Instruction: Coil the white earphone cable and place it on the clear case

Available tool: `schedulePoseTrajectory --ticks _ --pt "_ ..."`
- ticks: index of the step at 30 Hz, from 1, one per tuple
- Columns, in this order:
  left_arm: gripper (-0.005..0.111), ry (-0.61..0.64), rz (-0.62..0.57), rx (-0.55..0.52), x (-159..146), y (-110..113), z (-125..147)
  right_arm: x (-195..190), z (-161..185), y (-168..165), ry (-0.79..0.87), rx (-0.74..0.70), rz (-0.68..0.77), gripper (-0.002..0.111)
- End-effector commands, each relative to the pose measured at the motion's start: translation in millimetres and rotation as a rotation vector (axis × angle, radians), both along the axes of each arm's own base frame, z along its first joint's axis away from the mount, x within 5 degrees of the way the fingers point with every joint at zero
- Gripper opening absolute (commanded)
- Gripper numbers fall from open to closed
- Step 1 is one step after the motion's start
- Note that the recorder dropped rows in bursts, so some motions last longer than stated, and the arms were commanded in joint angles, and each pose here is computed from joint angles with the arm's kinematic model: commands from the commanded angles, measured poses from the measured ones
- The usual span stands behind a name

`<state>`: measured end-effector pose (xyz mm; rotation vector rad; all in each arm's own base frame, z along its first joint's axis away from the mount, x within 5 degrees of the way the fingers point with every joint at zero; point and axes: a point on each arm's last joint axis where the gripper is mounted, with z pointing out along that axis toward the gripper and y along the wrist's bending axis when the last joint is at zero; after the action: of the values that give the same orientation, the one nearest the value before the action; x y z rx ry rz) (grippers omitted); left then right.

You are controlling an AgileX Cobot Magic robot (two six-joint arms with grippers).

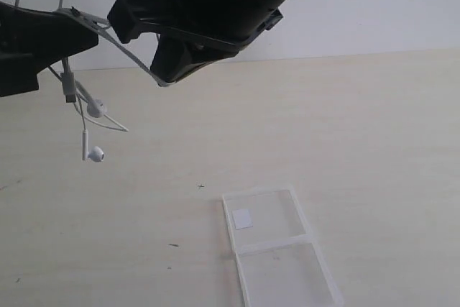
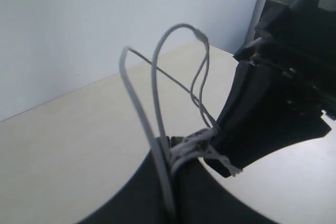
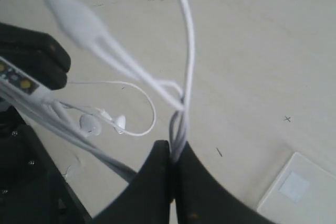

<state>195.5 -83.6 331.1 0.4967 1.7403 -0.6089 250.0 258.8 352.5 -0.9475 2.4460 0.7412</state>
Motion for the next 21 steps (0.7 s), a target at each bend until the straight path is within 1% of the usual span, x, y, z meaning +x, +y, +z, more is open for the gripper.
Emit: schedulePoseTrajectory --ticks 1,4,6,9,11,12,14,19,21 --pt "0.0 -0.013 0.052 -0.043 0.8 3.7 8.1 -1.5 -4.0 -5.3 -0.014 -0.047 0.045 0.006" --pt "0.0 -0.013 0.059 -0.042 1.2 4.2 8.0 -1.9 -2.9 -3.6 -0.007 -0.023 0.043 0.022" --pt "0.0 -0.013 0.064 -0.041 1.5 4.6 8.0 -2.7 -2.3 -2.6 0.004 -0.009 0.043 0.038" --pt "0.0 -0.014 0.087 -0.036 2.7 6.3 7.7 -2.6 -1.6 -1.8 0.005 0.003 0.039 0.057" --pt "0.0 -0.015 0.096 -0.034 3.2 7.0 7.7 -2.6 -1.7 -1.8 0.008 0.004 0.036 0.067" --pt "0.0 -0.015 0.096 -0.034 3.2 7.0 7.7 -2.6 -1.7 -1.8 0.011 0.005 0.032 0.07" --pt "0.0 -0.015 0.096 -0.034 3.2 7.0 7.7 -2.5 -1.7 -1.9 0.013 0.004 0.028 0.071" --pt "0.0 -0.015 0.103 -0.033 3.5 7.5 7.6 -3.2 -2.1 -2.3 0.038 0.004 0.008 0.071" --pt "0.0 -0.015 0.104 -0.033 3.6 7.6 7.6 -3.2 -2.1 -2.3 0.052 0.007 -0.009 0.068"
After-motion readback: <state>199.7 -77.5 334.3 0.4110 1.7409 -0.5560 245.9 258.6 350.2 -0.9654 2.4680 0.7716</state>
